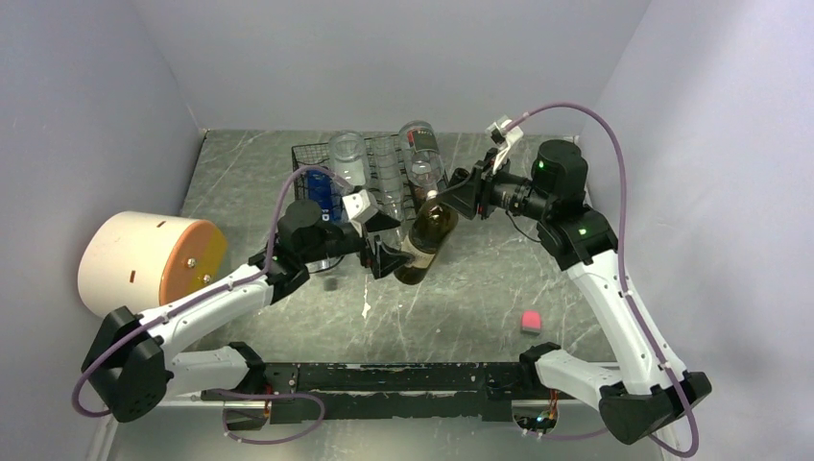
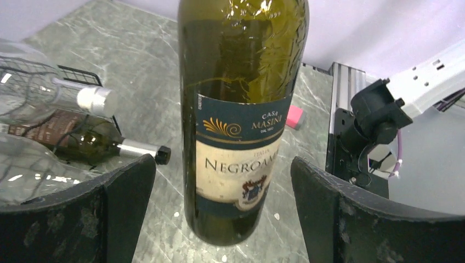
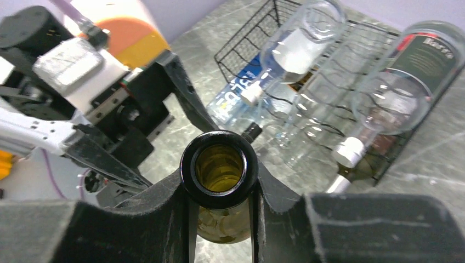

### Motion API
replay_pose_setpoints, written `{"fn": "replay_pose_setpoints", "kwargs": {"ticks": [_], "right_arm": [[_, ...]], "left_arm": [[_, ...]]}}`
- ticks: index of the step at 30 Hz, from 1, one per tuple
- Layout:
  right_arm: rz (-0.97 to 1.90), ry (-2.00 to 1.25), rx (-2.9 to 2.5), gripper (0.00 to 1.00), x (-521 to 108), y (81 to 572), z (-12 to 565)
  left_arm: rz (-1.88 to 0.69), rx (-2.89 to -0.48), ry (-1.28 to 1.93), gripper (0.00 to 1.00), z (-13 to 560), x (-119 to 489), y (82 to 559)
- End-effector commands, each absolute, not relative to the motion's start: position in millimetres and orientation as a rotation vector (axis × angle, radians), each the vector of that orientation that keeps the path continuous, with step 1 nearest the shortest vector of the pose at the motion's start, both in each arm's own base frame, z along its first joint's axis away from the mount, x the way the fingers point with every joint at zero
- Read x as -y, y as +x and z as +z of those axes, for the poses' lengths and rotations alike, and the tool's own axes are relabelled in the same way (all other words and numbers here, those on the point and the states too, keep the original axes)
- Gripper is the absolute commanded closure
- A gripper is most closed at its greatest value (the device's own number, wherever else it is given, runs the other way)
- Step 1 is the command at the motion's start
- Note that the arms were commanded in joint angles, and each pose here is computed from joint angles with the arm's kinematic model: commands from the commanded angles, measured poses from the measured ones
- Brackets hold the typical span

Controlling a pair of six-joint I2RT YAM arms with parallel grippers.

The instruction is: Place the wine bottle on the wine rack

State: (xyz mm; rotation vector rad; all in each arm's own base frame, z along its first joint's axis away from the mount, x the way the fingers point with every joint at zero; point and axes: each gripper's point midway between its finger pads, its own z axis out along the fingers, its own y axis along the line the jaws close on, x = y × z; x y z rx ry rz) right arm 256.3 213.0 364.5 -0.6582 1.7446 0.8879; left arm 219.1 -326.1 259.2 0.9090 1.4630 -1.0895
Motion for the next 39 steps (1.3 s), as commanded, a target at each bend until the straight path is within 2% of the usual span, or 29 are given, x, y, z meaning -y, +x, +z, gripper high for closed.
{"fn": "replay_pose_setpoints", "kwargs": {"ticks": [1, 12, 16, 19, 21, 22, 25, 26, 27, 30, 33, 39], "right_arm": [[1.057, -0.728, -1.534, 1.0, -234.8, 241.3, 407.7], [1.218, -0.782, -1.464, 1.0, -250.2, 229.8, 406.3], [1.236, -0.792, -1.454, 1.0, -251.2, 226.9, 406.2], [1.244, -0.798, -1.454, 1.0, -251.7, 225.6, 404.9], [1.244, -0.801, -1.456, 1.0, -251.7, 225.3, 404.5], [1.241, -0.801, -1.462, 0.97, -251.5, 225.6, 403.5], [1.207, -0.797, -1.491, 0.72, -248.6, 227.3, 400.6], [1.191, -0.795, -1.498, 0.59, -247.2, 228.0, 400.7], [1.169, -0.781, -1.506, 0.43, -245.2, 230.1, 401.3], [1.098, -0.736, -1.509, 0.26, -237.2, 234.0, 406.5], [1.051, -0.715, -1.484, 0.21, -230.7, 232.2, 419.0], [0.946, -0.646, -1.443, 0.19, -214.8, 232.8, 447.7]], "left_arm": [[-1.127, -1.37, 1.0, 0.03, 257.3, 337.2, 208.4], [-1.177, -1.397, 0.986, 0.01, 248.8, 344.4, 207.9], [-1.159, -1.402, 0.969, 0.28, 248.6, 343.8, 212.1], [-1.12, -1.391, 0.958, 0.59, 253.6, 342.0, 217.4], [-1.082, -1.361, 0.954, 0.88, 261.6, 340.0, 221.5], [-1.063, -1.342, 0.948, 0.92, 267.3, 338.9, 223.8], [-0.974, -1.27, 0.944, 0.93, 284.9, 335.1, 233.0], [-0.935, -1.248, 0.951, 0.93, 289.9, 333.4, 236.5], [-0.892, -1.225, 0.962, 0.93, 294.5, 331.3, 239.8], [-0.726, -1.138, 0.994, 0.93, 311.3, 322.4, 252.5], [-0.537, -1.02, 1.006, 0.93, 334.9, 310.3, 264.5], [-0.178, -0.744, 1.046, 0.93, 382.6, 290.8, 275.5]]}}
